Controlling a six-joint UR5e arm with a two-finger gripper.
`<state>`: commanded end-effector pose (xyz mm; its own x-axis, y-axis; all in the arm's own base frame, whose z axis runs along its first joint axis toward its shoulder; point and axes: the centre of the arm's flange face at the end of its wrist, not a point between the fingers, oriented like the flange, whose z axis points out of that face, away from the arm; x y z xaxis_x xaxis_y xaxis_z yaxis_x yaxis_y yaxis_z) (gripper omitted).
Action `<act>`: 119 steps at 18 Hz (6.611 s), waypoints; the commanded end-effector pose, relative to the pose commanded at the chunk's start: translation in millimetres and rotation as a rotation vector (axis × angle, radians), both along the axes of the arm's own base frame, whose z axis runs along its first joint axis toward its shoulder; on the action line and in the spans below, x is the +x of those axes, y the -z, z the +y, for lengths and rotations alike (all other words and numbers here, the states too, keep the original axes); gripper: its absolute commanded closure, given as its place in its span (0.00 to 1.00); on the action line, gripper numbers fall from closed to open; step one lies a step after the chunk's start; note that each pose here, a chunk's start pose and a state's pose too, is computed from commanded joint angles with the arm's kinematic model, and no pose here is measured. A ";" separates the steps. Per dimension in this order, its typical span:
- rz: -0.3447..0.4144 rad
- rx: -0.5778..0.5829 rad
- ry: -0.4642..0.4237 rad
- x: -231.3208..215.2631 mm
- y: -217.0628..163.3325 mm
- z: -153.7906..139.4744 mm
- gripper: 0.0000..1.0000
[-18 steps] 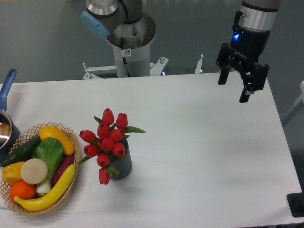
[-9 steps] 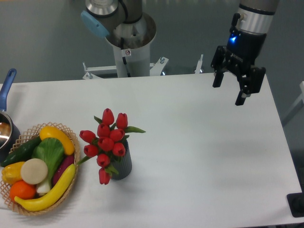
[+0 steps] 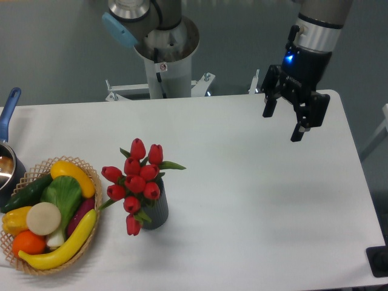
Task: Pick up the flowers from the vase
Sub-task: 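Move the open gripper across the table toward the red tulips, then lower the open gripper around the tulip stems above the grey vase, then close the gripper on the tulip stems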
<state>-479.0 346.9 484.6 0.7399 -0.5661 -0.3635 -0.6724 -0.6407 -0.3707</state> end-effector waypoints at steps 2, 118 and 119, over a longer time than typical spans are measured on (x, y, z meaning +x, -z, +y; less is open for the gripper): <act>-0.017 0.020 0.004 1.8 3.5 1.7 0.00; -0.684 0.271 -0.009 155.1 169.7 145.1 0.64; -0.684 0.274 -0.012 153.6 169.6 144.2 0.64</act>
